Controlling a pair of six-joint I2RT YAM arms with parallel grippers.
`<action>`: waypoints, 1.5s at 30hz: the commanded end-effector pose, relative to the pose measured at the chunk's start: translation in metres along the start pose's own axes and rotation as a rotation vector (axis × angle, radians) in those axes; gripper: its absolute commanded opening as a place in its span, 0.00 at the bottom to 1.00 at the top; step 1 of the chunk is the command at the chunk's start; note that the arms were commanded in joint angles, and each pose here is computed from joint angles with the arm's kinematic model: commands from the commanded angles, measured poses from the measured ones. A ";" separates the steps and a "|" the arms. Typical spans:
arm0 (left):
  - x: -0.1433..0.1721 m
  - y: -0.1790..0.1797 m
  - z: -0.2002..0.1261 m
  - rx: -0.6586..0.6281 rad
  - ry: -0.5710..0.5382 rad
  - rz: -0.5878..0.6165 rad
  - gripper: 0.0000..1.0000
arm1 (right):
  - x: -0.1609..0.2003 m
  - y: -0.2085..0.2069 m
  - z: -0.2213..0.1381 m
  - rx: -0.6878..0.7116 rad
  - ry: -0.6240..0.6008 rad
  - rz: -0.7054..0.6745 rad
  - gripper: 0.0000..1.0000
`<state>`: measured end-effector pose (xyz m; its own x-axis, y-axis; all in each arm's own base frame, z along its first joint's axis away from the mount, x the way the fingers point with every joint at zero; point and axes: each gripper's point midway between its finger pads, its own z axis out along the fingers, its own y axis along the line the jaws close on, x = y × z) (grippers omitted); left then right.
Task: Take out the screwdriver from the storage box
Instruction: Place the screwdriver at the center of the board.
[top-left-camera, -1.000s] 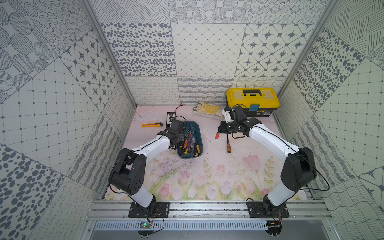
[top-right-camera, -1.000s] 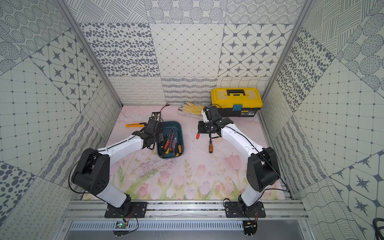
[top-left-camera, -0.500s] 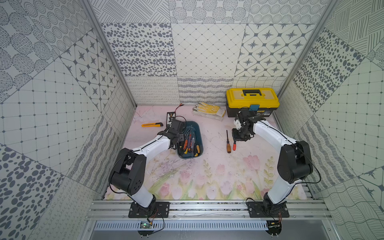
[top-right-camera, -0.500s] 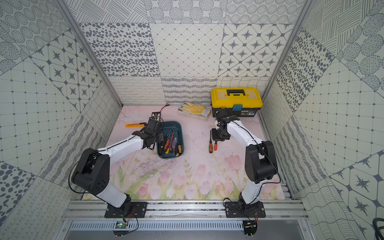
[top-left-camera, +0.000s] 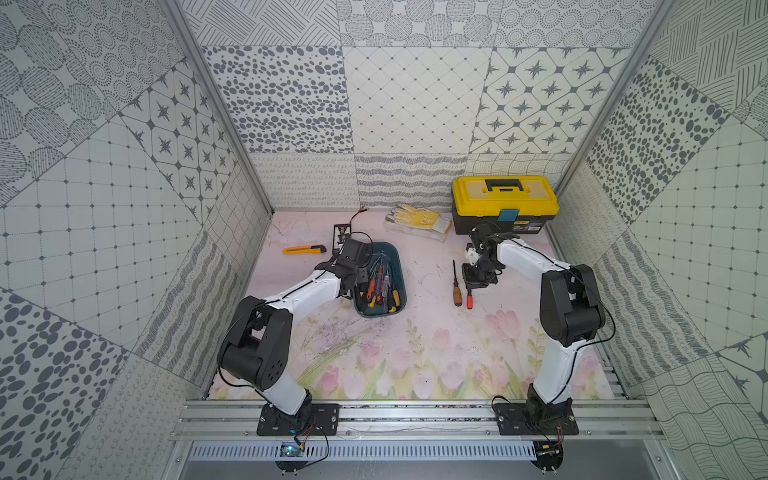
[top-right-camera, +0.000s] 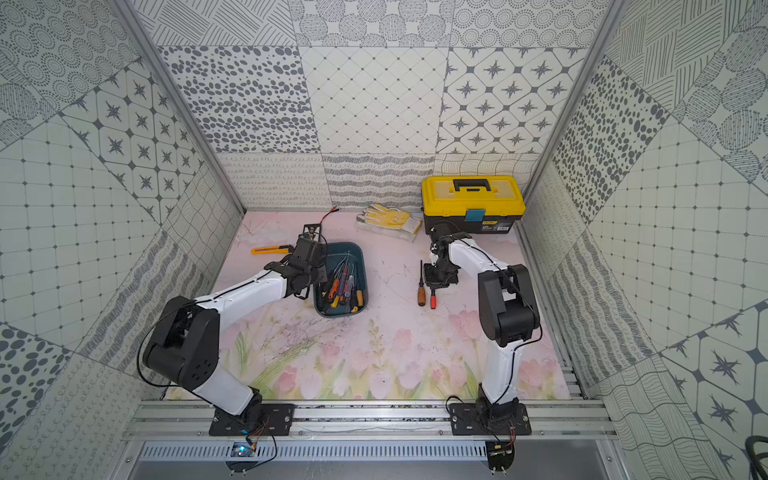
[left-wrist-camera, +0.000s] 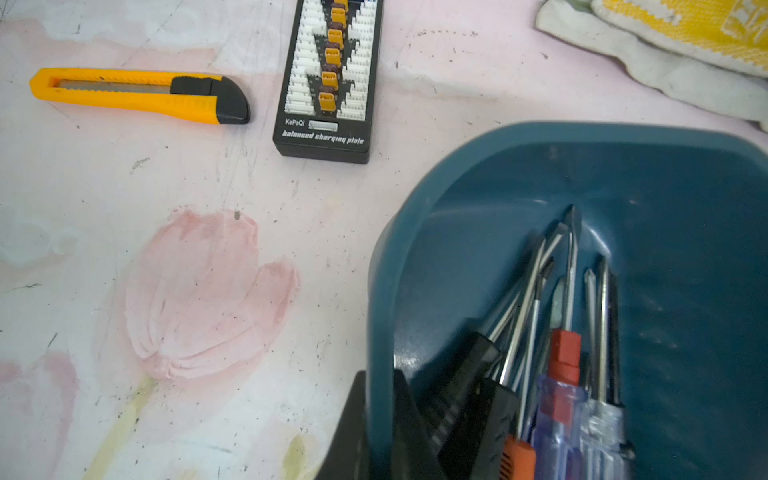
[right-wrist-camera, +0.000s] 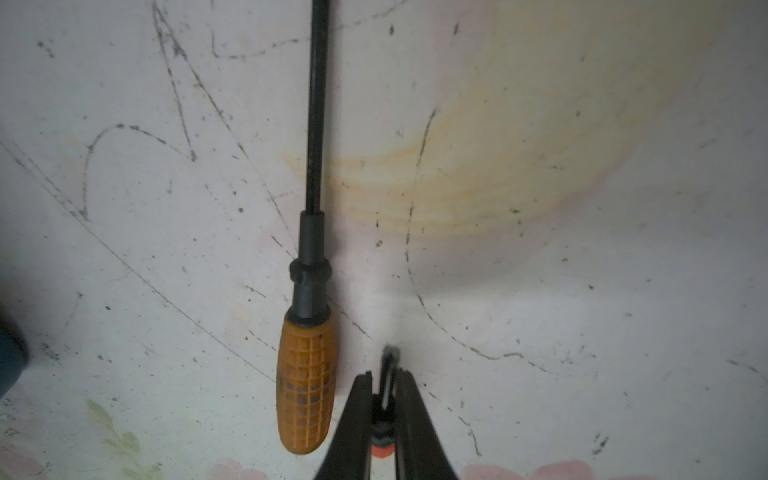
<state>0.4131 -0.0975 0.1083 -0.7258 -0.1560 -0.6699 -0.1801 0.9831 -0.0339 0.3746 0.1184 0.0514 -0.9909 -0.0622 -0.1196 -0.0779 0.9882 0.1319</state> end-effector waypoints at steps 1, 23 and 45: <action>-0.024 -0.002 -0.002 -0.004 -0.083 -0.017 0.00 | -0.013 -0.002 0.009 0.002 -0.019 -0.006 0.00; -0.033 -0.002 -0.007 -0.010 -0.098 -0.007 0.00 | -0.035 -0.004 0.027 -0.045 -0.072 0.071 0.14; -0.033 -0.004 -0.009 0.005 -0.094 -0.007 0.00 | -0.050 0.004 -0.061 -0.007 -0.365 0.037 0.32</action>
<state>0.4163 -0.0988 0.1143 -0.7282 -0.1367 -0.6716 -0.1646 0.9861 -0.0222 0.4051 0.1126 0.0813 -0.9438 0.0242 -0.3295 -0.0259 0.9888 0.1469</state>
